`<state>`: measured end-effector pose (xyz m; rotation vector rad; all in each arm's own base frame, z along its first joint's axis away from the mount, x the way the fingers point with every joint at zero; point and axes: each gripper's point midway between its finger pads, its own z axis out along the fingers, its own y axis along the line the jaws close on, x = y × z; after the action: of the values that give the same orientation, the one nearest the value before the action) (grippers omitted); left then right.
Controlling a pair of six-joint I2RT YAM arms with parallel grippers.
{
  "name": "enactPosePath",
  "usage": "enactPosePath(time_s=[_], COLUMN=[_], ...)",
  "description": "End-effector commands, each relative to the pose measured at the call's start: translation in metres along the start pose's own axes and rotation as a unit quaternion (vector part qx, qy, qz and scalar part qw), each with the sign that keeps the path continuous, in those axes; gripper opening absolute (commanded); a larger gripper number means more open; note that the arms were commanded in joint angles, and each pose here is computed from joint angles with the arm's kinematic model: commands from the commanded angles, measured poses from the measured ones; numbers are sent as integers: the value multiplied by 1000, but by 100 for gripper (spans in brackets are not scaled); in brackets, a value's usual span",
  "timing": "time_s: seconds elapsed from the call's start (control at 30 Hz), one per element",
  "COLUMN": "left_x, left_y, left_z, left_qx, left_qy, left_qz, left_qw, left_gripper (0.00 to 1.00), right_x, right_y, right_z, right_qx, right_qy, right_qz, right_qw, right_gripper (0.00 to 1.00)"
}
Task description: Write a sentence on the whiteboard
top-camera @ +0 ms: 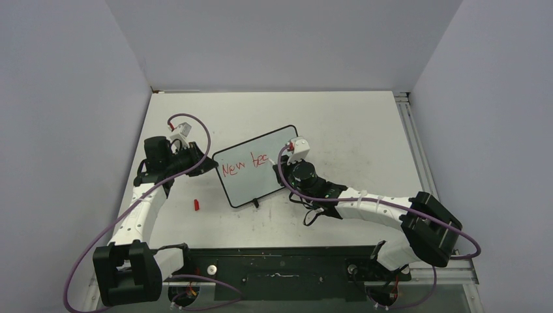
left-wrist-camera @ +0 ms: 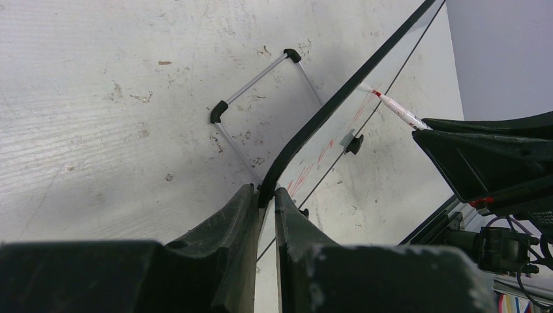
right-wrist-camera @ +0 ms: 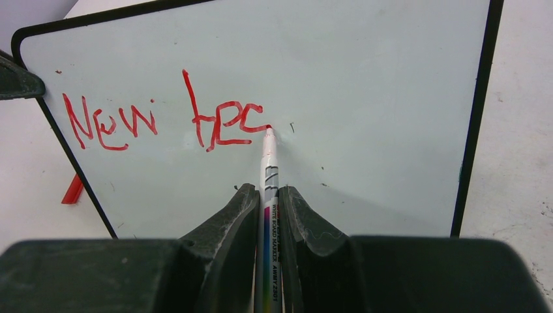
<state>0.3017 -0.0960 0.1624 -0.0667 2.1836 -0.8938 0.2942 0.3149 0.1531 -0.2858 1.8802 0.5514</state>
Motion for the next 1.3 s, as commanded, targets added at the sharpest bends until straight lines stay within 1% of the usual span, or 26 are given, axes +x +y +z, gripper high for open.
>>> enactPosePath(time_s=[0.0, 0.23, 0.53, 0.87, 1.27], left_x=[-12, -12, -12, -12, -12], left_y=[-11, -11, -11, -11, -11], left_z=[-4, -4, -5, -5, -5], left_qx=[12, 12, 12, 12, 13], left_qy=[-15, -15, -16, -16, -16], left_qz=[22, 22, 22, 23, 22], left_qw=[1000, 1000, 1000, 1000, 1000], left_gripper=[9, 10, 10, 10, 10], right_x=[-32, -38, -32, -8, 19], right_y=[4, 7, 6, -6, -5], right_z=[2, 3, 5, -1, -8], right_qx=[5, 0, 3, 17, 15], right_qy=[-40, -47, -40, -13, 15], right_qz=[2, 3, 2, 6, 8], right_qw=[999, 999, 999, 1000, 1000], right_gripper=[5, 5, 5, 5, 5])
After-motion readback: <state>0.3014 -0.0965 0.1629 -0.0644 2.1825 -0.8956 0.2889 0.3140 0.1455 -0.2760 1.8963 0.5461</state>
